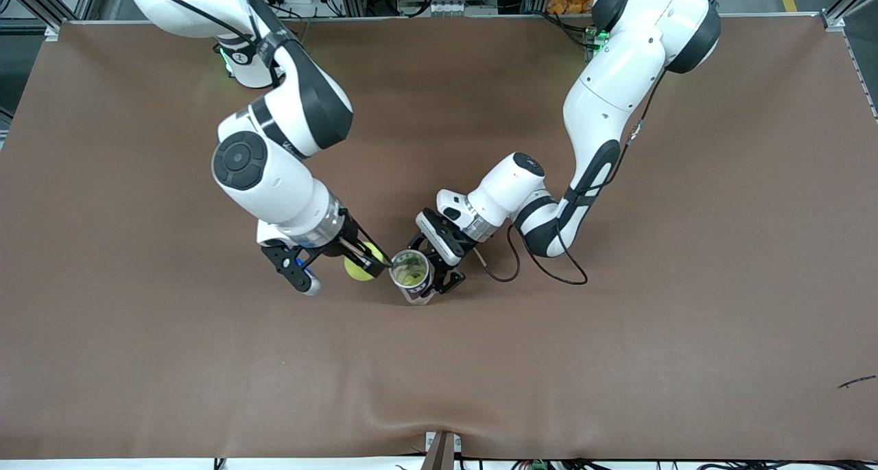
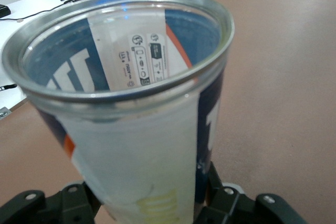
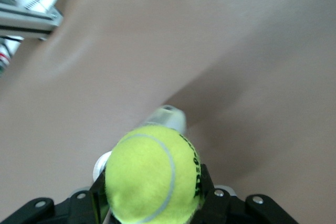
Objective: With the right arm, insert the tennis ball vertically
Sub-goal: 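Carry the second ball over the can and release it inside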
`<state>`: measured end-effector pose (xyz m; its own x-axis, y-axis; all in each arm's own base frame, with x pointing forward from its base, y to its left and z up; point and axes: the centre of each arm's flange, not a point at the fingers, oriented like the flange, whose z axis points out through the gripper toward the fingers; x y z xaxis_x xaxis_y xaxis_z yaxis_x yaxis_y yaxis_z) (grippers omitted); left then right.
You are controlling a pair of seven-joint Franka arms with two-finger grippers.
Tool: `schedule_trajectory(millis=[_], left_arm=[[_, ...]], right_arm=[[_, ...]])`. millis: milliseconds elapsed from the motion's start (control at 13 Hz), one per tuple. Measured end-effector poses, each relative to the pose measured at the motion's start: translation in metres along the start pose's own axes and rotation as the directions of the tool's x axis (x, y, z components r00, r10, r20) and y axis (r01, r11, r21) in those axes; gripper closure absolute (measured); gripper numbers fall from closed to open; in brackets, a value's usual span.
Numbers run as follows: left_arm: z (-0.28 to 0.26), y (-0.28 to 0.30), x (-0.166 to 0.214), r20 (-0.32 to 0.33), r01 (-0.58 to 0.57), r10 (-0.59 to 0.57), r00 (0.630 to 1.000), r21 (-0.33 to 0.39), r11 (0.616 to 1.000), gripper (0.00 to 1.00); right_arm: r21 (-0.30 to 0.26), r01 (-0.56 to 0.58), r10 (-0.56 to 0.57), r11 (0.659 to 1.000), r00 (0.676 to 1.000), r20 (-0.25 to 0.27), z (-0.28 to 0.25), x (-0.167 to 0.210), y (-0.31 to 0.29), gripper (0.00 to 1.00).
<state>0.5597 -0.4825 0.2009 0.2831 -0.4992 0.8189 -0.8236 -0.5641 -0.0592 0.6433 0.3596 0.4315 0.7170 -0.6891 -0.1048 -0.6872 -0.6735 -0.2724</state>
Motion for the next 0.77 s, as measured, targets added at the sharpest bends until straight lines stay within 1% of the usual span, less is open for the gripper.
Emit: schedule_trajectory(millis=[154,230,461,768], left_arm=[[-0.001,0.002,-0.003,-0.003,0.001,-0.001,1.000,-0.006,1.000,0.24],[-0.001,0.001,-0.005,-0.002,0.001,-0.001,1.000,-0.006,1.000,0.24],[-0.001,-0.002,-0.008,-0.003,-0.001,0.001,1.000,-0.003,1.000,0.24],[-0.001,-0.002,-0.008,-0.004,-0.001,0.001,1.000,-0.003,1.000,0.24]], right_arm=[[0.063,-0.033,0.034,0.997,0.999,-0.014,0.014,-0.005,-0.011,0.33],[0.079,-0.042,0.044,0.996,0.999,-0.014,0.020,-0.010,-0.015,0.33],[0.082,-0.043,0.044,0.996,0.999,-0.006,0.030,-0.026,-0.022,0.33],[0.058,-0.023,0.022,0.998,1.000,0.008,0.041,-0.047,-0.024,0.33]])
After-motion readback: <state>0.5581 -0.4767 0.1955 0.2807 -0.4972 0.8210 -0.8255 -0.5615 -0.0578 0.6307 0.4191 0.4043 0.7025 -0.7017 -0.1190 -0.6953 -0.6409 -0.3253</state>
